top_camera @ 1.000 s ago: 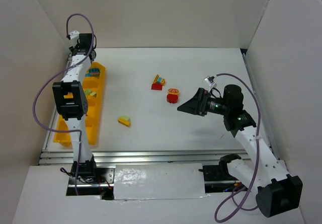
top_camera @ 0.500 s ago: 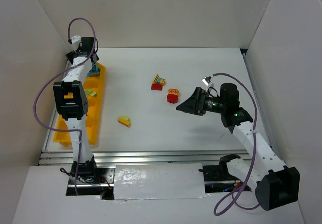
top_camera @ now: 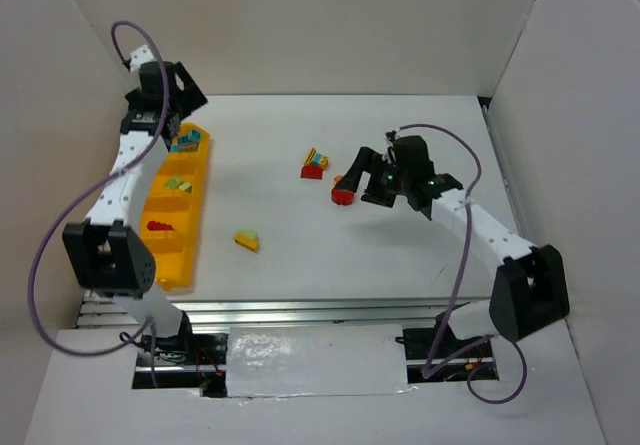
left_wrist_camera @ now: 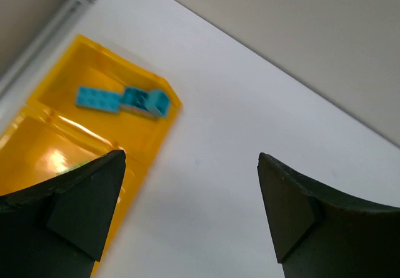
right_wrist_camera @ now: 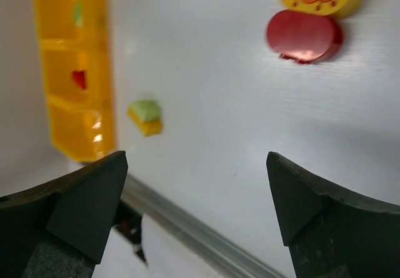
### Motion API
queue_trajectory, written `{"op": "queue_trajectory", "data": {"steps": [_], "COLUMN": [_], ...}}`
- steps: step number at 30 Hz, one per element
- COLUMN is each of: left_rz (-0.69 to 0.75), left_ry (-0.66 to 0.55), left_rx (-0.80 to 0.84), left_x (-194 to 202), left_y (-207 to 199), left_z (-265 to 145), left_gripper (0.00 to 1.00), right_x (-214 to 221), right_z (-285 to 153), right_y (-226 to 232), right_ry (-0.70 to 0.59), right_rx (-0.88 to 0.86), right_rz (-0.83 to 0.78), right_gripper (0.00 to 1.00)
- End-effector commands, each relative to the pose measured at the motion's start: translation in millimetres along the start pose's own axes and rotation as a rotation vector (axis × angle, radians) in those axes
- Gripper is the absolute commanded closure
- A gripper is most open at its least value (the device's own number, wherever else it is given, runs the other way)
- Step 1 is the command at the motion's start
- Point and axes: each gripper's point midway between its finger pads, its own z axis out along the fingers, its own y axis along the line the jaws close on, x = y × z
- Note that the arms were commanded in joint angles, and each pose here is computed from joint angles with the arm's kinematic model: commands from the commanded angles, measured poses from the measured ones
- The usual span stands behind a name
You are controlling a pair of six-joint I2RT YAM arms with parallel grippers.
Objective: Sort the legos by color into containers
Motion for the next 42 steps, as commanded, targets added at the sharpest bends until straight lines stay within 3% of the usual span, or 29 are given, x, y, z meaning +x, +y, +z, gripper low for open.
{"op": "queue_trajectory", "data": {"steps": [1,2,6,14,18,20,22,25,29,30,32,37,42], "left_rz": [0.051,0.050,0.065,0.168,0.216,0.209,0.195,0.134,0.119,0.121,0.130,0.149,0.163], "left_ry": [0.036,0.047,0.107,0.184,0.169,0.130,0.105,0.050,0.005,0.007,0.013,0.024,0.036], "left_rx": [0.226,0.251,0.437,0.452,0.318,0.237,0.179,0.041,0.063,0.082,0.097,0.134,0.165], "left_x": [35,45,96,130,131,129,128,124,116,117,120,122,124], "left_y": [-55,-58,-53,13,56,77,90,116,117,115,114,108,102], "left_z": [-82,-98,-170,-234,-242,-240,-238,-233,-238,-239,-240,-239,-239], "left_gripper": [0.01,0.01,0.01,0.00,0.00,0.00,0.01,0.01,0.00,0.00,0.01,0.00,0.00], "right_x": [-16,-29,-33,-25,3,35,71,90,134,140,149,167,172], "right_z": [24,27,47,81,83,90,99,113,147,154,166,183,199], "right_y": [-43,-44,-59,-47,8,40,81,110,113,112,115,120,122], "right_ry": [-0.061,-0.110,-0.087,-0.020,-0.059,0.010,0.117,0.143,0.294,0.311,0.344,0.378,0.407], "right_rx": [0.329,0.392,0.479,0.478,0.397,0.271,0.032,-0.111,-0.124,-0.109,-0.078,-0.075,-0.064], "right_rz": [-0.062,-0.089,-0.100,-0.175,-0.276,-0.352,-0.456,-0.582,-0.711,-0.733,-0.793,-0.935,-0.969], "right_gripper": [0.00,0.00,0.00,0.00,0.00,0.00,0.00,0.00,0.07,0.15,0.20,0.14,0.11]}}
